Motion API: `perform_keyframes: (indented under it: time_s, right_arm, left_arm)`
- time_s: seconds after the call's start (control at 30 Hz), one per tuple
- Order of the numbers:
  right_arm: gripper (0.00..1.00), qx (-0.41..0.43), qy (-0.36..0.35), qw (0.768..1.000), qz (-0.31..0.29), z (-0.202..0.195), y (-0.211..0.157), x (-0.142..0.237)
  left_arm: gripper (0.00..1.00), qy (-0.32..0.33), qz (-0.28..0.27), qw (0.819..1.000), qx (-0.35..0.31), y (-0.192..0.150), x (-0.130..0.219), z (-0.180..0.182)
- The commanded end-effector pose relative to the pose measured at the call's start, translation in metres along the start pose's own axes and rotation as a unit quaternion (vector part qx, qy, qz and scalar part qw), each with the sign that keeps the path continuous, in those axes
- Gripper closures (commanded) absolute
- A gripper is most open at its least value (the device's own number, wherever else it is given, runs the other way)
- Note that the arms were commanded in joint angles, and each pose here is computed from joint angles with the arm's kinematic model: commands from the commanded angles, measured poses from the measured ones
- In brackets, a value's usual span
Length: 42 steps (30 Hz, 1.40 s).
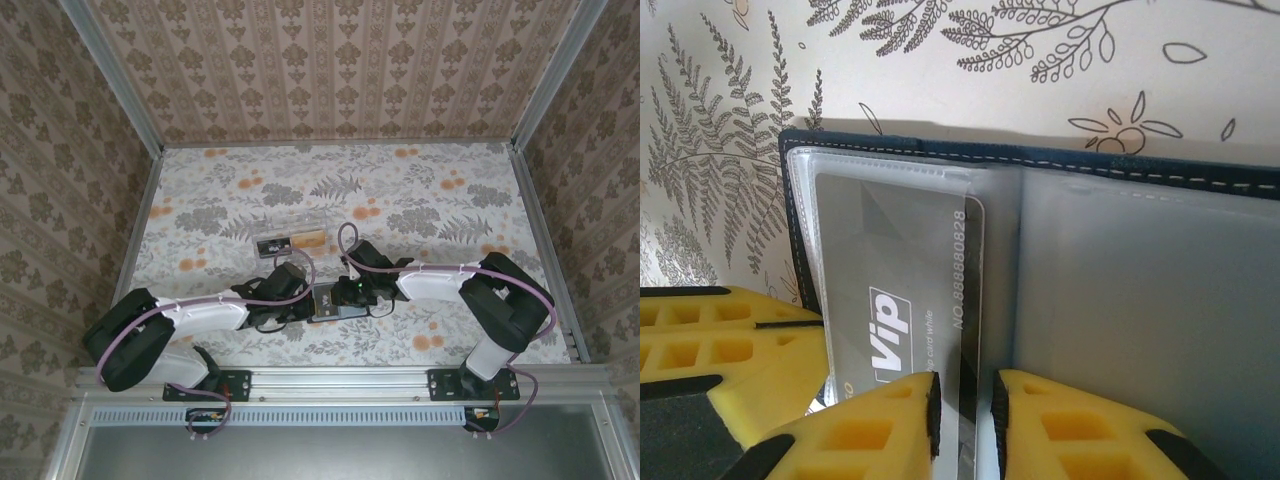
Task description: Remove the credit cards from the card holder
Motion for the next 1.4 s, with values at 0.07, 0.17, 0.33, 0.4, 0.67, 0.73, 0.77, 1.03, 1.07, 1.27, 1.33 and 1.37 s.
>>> perform_keyframes:
  time_s: [0.07,0.17,0.33,0.4,0.67,0.73,0.77,1.03,1.07,1.27,1.33,1.37]
  right_arm:
    - [0.78,-0.010,0.012,1.000,0.003,0.000,-0.001,0.002]
    - [0.80,-0.013,0.027,1.000,0.005,0.003,-0.002,0.002]
    - [0.91,-0.014,0.042,0.999,0.004,0.006,-0.002,0.005]
    - [1.00,-0.016,0.045,0.999,0.000,0.006,-0.001,0.007]
    - [1.00,-0.017,0.049,0.998,-0.027,0.001,0.003,0.024]
    - [1.00,-0.018,0.050,0.998,-0.033,0.000,0.005,0.028]
    - [1.00,-0.019,0.050,0.998,-0.034,-0.001,0.005,0.030]
    - [1.00,-0.030,0.039,0.998,-0.041,-0.016,0.008,0.035]
    - [1.00,-0.031,0.038,0.998,-0.042,-0.018,0.008,0.035]
    - [1.00,-0.033,0.042,0.998,-0.032,-0.019,0.008,0.030]
    - [1.00,-0.032,0.043,0.998,-0.030,-0.018,0.008,0.028]
    - [1.00,-0.033,0.043,0.998,-0.030,-0.019,0.008,0.028]
  left_arm:
    - [1.00,0.013,0.010,1.000,0.001,-0.003,-0.002,0.002]
    - [1.00,0.013,0.010,1.000,0.001,-0.003,-0.002,0.002]
    - [1.00,0.013,0.011,1.000,-0.001,-0.004,-0.003,0.001]
    - [1.00,0.013,0.011,1.000,-0.002,-0.004,-0.002,0.000]
    - [1.00,0.023,0.012,1.000,-0.005,-0.004,-0.001,0.002]
    - [1.00,0.025,0.013,1.000,-0.007,-0.003,-0.001,0.003]
    - [1.00,0.025,0.013,1.000,-0.007,-0.003,-0.001,0.002]
    - [1.00,0.026,0.011,1.000,-0.011,0.001,0.002,0.000]
    - [1.00,0.025,0.011,1.000,-0.012,0.001,0.003,0.000]
    - [1.00,0.015,-0.006,1.000,-0.026,0.012,0.014,-0.012]
    - [1.00,0.007,-0.019,0.999,-0.034,0.017,0.018,-0.019]
    - [1.00,0.004,-0.022,0.999,-0.036,0.019,0.019,-0.021]
Point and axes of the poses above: each hand's point on the last joint's axis, 136 mm out from that joint toward the fingers, its own x axis back along the fingers, its own z axis along the line the jaws close on, y = z × x, the point moved 5 cm from there along x, back along the fingers, and after that the axes turned 11 degrees about -x, right-handed, at the moved point
